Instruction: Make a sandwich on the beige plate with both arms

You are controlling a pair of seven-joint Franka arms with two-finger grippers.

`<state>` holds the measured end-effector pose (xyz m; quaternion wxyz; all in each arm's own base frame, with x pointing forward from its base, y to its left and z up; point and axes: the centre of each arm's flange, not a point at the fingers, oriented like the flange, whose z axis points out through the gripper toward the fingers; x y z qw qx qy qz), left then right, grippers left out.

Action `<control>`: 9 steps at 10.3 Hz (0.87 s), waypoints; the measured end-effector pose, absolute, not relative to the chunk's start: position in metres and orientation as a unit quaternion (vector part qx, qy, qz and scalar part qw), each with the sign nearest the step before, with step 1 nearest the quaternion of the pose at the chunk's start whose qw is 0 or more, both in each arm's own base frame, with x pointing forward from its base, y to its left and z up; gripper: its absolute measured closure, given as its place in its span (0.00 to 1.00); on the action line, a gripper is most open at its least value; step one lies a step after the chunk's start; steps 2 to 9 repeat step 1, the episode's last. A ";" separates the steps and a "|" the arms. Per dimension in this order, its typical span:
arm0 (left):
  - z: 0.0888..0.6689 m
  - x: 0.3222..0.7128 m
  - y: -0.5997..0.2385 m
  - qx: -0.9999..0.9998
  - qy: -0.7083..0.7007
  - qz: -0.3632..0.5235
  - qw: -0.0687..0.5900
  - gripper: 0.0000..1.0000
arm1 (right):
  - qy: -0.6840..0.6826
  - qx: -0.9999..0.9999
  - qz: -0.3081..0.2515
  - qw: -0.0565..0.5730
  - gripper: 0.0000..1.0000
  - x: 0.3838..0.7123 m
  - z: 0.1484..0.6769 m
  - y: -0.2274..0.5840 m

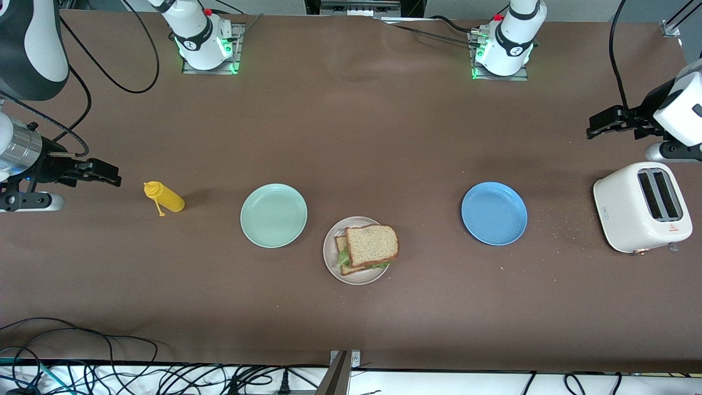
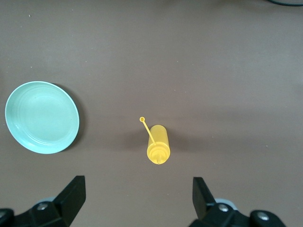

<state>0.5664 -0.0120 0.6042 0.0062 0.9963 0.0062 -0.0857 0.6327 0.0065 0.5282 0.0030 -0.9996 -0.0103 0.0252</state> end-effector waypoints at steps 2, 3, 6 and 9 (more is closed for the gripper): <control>0.604 0.567 -0.012 0.996 0.005 -0.086 0.006 0.00 | -0.010 -1.000 0.026 0.003 0.00 0.633 0.527 0.006; 0.604 0.567 -0.012 0.996 0.005 -0.086 0.006 0.00 | -0.010 -1.000 0.026 0.003 0.00 0.633 0.527 0.006; 0.604 0.567 -0.012 0.996 0.005 -0.086 0.006 0.00 | -0.010 -1.000 0.026 0.003 0.00 0.633 0.527 0.006; 0.604 0.567 -0.012 0.996 0.005 -0.086 0.006 0.00 | -0.010 -1.000 0.026 0.003 0.00 0.633 0.527 0.006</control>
